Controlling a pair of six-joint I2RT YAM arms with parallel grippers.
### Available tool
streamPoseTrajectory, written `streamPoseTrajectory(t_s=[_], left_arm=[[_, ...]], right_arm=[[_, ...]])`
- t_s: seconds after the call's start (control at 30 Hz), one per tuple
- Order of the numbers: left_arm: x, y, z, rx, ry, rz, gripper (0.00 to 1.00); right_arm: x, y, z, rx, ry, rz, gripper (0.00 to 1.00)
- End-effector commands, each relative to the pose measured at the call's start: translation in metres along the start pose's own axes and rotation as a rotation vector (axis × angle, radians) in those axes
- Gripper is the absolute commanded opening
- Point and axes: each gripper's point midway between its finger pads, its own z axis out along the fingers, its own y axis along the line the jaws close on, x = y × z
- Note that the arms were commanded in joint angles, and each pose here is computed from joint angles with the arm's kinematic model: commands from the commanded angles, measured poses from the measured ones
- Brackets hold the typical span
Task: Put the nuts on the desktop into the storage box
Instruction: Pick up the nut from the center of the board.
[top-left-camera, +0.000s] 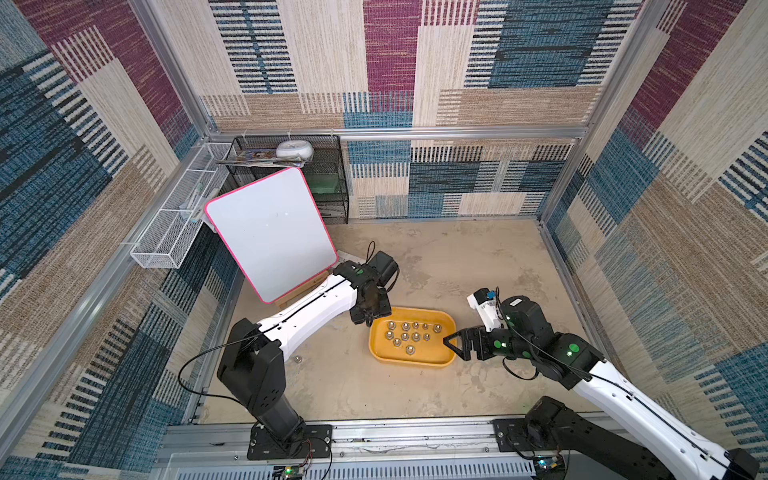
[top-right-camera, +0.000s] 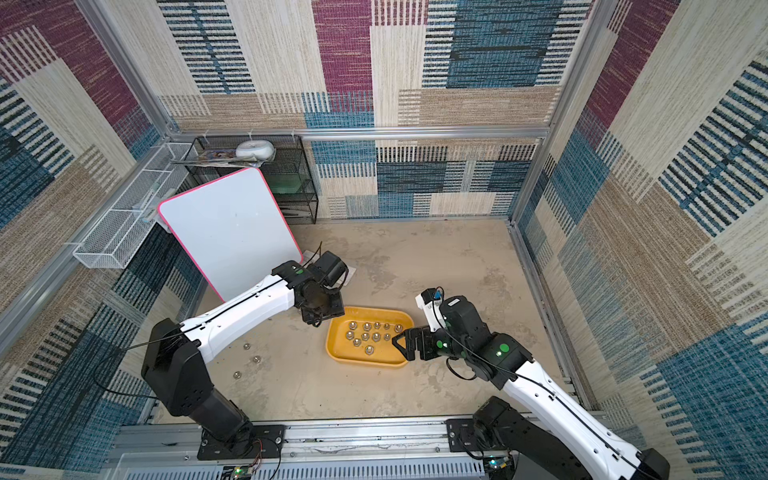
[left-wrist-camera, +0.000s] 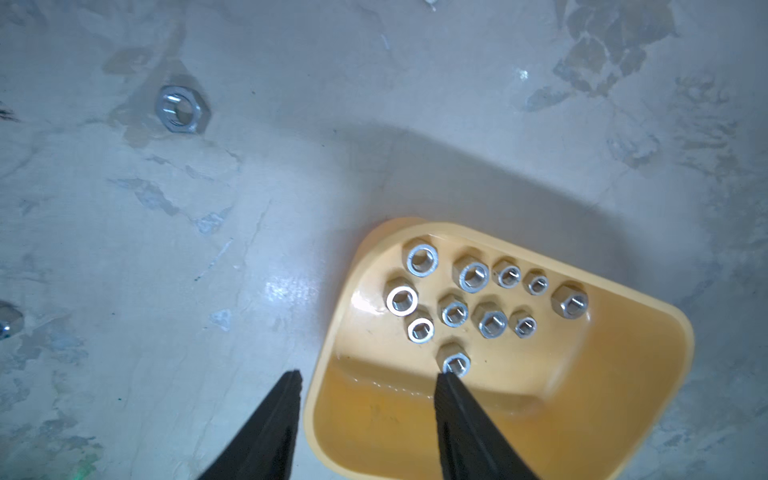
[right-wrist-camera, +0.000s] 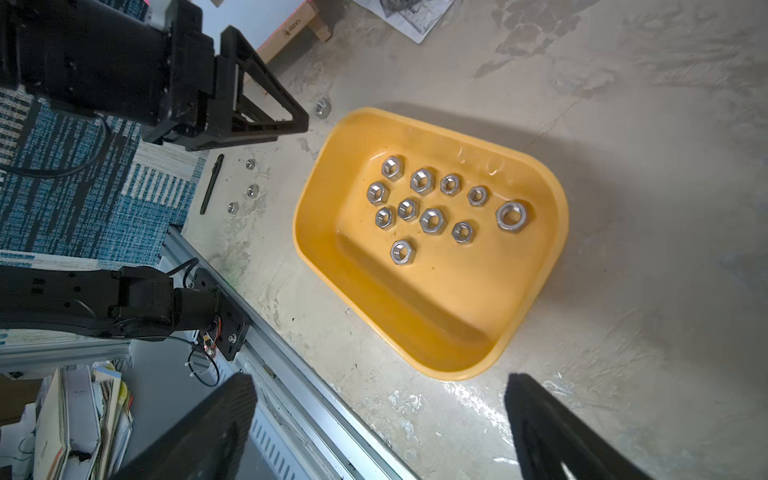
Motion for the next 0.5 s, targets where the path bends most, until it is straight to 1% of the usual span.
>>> streamPoseTrajectory(t_s=[0.0,0.13,0.33,0.4,0.47], left_arm=[[-0.007,0.029,0.006,-0.057,0.004,0.001,0.57],[-0.020,0.052,0.018,-0.087,-0.002,-0.025,0.57],[-0.040,0.070,0.046,-0.127,0.025,-0.043,0.57],[-0.046,0.077,0.055,-0.143,0.037,-0.076,0.57],[-0.051,0.079,0.065,-0.133,0.051,-0.103,0.58]], right_arm=[[-0.013,0.005,0.004,-0.010,-0.026,0.008,0.99],[-0.023,0.007,0.013,-0.008,-0.029,0.009,0.99],[-0.030,0.009,0.025,-0.013,-0.024,0.010,0.99],[-0.033,0.010,0.026,-0.018,-0.027,0.013,0.99],[-0.034,0.011,0.029,-0.020,-0.025,0.016,0.99]])
